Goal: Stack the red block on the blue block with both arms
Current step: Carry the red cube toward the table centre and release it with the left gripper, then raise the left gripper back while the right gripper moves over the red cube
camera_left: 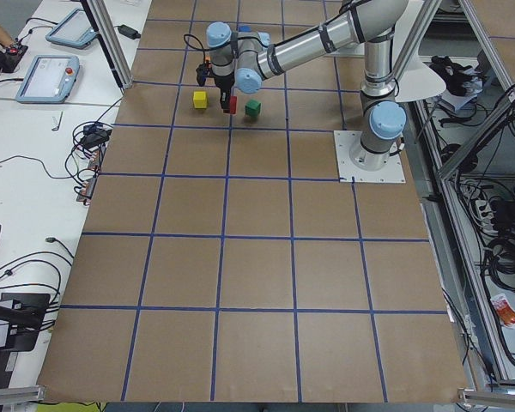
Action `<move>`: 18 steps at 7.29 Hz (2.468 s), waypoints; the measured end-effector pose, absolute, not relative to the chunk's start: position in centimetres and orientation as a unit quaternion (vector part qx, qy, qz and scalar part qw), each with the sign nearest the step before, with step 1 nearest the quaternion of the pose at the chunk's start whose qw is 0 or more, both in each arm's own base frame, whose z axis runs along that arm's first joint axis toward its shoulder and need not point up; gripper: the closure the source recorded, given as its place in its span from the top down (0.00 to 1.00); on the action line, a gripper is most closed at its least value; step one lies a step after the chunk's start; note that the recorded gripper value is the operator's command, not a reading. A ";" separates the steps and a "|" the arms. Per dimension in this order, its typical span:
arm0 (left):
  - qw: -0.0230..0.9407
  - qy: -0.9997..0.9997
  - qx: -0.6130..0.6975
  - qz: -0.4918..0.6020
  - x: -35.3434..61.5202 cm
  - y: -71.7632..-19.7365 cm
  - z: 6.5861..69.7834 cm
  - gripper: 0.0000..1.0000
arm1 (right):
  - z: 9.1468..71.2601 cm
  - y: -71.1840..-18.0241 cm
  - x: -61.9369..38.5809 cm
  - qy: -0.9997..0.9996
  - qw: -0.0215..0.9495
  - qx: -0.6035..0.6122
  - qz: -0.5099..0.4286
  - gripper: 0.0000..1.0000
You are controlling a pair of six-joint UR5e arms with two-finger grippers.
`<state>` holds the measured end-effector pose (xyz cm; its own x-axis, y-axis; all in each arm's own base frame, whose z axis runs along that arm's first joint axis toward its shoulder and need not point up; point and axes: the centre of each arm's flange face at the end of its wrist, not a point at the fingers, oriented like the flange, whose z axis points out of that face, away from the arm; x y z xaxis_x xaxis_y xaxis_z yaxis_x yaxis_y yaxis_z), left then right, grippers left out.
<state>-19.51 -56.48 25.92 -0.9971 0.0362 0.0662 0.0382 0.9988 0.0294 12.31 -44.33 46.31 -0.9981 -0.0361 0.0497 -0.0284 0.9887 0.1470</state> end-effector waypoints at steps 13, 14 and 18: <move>0.090 -0.995 0.015 0.040 -21.8 -58.1 33.2 1.00 | 42.9 -49.4 13.1 -0.999 0.017 0.014 -0.038 1.00; 0.078 -0.996 -0.001 0.040 -18.7 -57.2 36.2 1.00 | 42.0 -50.4 14.9 -1.000 0.013 0.019 -0.019 1.00; 0.004 -0.999 -0.035 0.041 -14.0 -50.1 46.5 1.00 | 35.6 -52.3 27.4 -0.998 0.005 0.054 0.032 1.00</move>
